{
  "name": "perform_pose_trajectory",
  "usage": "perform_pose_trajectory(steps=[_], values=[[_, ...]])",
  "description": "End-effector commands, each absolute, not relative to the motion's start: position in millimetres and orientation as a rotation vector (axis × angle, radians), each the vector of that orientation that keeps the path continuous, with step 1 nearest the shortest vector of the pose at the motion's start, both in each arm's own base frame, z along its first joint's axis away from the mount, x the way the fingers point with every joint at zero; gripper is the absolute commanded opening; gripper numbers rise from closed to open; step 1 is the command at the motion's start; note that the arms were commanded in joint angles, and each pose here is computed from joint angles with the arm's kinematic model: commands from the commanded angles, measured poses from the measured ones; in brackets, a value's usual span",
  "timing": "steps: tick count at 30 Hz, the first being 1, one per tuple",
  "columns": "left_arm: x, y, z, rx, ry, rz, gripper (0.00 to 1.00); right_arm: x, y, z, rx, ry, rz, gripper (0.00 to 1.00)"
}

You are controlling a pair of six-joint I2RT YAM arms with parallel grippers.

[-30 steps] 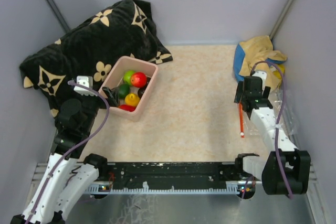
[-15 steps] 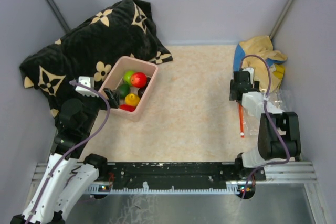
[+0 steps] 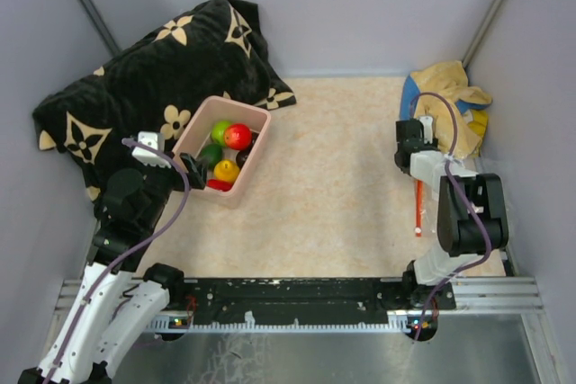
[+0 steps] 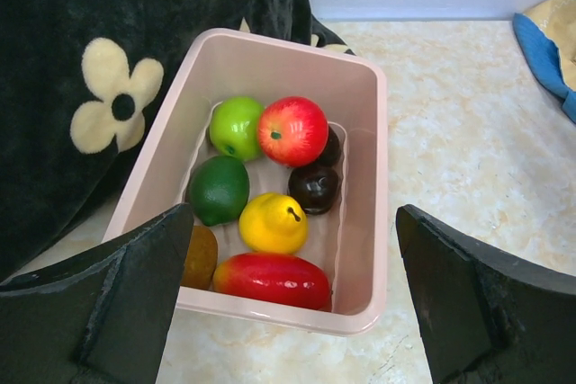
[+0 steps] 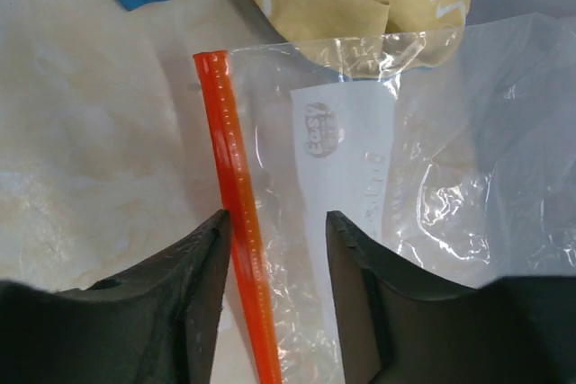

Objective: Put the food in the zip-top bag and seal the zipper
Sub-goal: Pick up the zipper food storage bag at the corner of the board.

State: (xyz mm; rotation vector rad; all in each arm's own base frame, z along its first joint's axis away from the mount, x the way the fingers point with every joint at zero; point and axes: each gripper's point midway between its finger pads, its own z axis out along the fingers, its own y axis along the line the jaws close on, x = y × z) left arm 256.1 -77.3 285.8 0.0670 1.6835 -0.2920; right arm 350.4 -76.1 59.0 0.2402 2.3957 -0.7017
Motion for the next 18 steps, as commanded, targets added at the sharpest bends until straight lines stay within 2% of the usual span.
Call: perform_pose_trajectory(steps=[1, 3, 10, 18], values=[[254.3, -81.6, 292.6, 0.076, 1.670, -0.320, 1.00, 367.5, -85.3, 83.9, 0.279, 2.299, -0.772, 0.40], [255.0, -82.2, 292.9, 0.078, 1.670, -0.322, 1.00, 366.5, -87.9, 84.5, 0.276, 2.294, -0.795, 0.33], [255.2, -85.8, 292.8, 0.082, 1.673, -0.343, 1.00, 363.7, -93.9, 79.4, 0.265, 2.303, -0.856, 0.26], [253.6, -88.2, 294.8, 0.091, 1.670, -0.358, 1.00, 362.4, -95.9, 56.4, 0.236, 2.353, -0.901, 0.25]])
